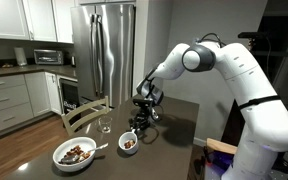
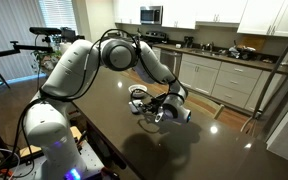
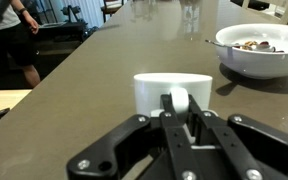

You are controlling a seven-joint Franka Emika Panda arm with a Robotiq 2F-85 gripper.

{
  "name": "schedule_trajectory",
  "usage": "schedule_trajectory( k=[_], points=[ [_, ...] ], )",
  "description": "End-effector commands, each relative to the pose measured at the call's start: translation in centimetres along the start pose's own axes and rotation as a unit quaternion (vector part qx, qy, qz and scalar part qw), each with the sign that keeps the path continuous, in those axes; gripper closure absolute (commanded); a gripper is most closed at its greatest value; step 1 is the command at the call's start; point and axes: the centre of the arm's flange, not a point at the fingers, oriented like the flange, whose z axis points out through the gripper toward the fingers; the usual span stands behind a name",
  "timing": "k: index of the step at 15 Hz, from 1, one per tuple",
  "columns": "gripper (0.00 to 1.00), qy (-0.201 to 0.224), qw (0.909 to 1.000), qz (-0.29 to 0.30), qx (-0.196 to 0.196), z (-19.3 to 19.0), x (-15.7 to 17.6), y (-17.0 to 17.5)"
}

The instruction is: Slide the white mug to the right, pour the contents in the white mug into the bowl

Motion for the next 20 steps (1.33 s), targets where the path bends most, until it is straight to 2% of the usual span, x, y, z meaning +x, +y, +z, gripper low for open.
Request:
schedule_trajectory(
  k=[1,12,13,14,16,20],
  points=[
    [0.93,0.013,0.9997,0.02,0.007,-0.4,0.2,0.0],
    [0.92,0.037,0.9985,0.039,0.008,-0.8,1.1,0.3],
    [0.84,0.039,0.9984,0.04,0.008,-0.8,1.1,0.3],
    [0.6,0.041,0.9983,0.04,0.008,-0.9,1.1,0.3],
    [0.53,0.046,0.998,0.042,0.009,-0.9,1.2,0.4],
    [0.27,0.051,0.9977,0.043,0.012,-0.9,1.4,0.3]
  ],
)
